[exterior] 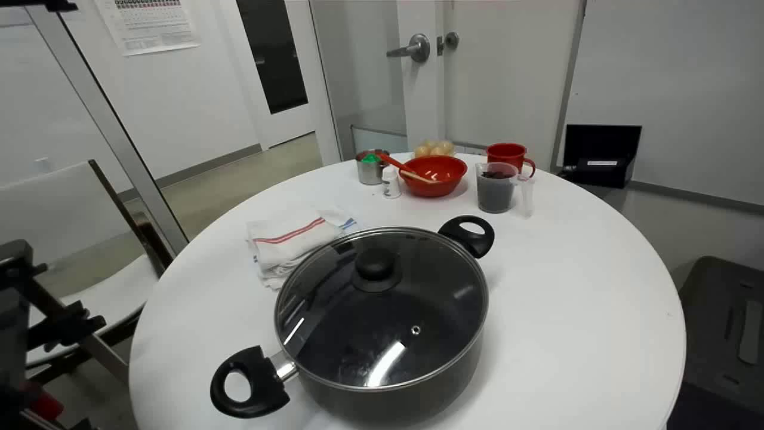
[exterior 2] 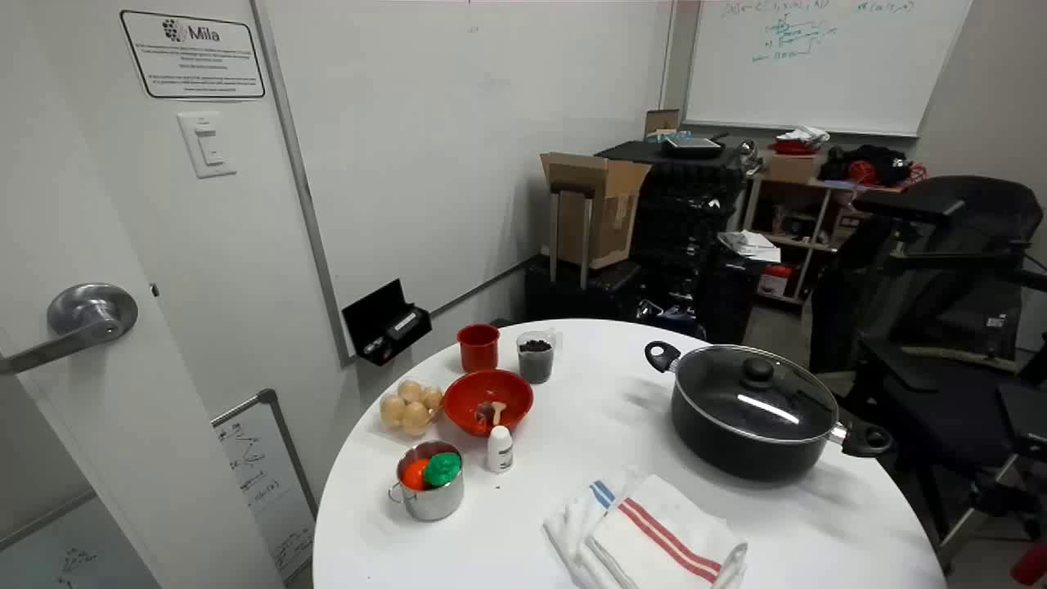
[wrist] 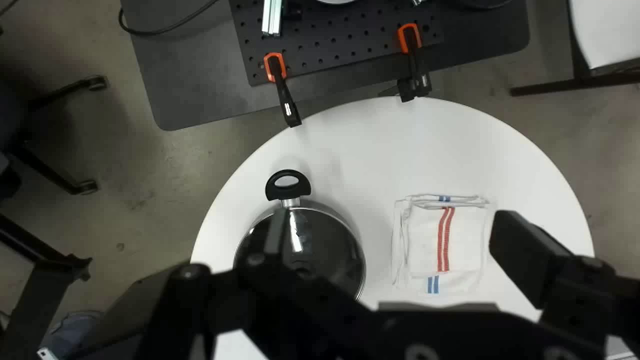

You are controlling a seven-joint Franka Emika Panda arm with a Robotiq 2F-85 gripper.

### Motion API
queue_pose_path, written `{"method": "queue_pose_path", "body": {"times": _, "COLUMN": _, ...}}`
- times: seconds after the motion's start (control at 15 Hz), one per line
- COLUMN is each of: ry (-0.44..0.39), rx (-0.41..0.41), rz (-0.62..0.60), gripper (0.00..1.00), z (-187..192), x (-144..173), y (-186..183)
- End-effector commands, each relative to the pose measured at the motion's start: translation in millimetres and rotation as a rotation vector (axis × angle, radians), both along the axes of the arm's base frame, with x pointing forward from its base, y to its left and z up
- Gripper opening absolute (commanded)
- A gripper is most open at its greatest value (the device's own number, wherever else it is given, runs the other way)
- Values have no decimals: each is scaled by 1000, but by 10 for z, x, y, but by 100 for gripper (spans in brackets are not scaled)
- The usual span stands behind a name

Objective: Take the lid off of the black pot

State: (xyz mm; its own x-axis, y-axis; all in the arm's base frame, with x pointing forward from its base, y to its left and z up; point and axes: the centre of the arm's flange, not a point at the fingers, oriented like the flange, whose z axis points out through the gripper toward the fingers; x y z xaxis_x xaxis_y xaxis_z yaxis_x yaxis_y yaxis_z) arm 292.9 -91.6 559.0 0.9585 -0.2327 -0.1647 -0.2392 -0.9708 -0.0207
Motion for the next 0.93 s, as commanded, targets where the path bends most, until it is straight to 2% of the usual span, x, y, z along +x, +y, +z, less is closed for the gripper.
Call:
{"method": "queue_pose_path", "body": {"times": 0.0, "ry": -1, "rx": 0, "rz": 0, "gripper": 100, "z": 3, "x": 0, "y": 0}}
{"method": "queue_pose_path", "body": {"times": 0.53, "ry": -2, "rx": 0, "rz": 0, "gripper": 100, "z": 8, "x": 1, "y": -1}}
{"method": "queue_pose_path", "body": {"times": 0.87, "ry": 66, "rx": 36, "rz": 46, "gripper": 100, "z": -200, "x": 343, "y": -2}}
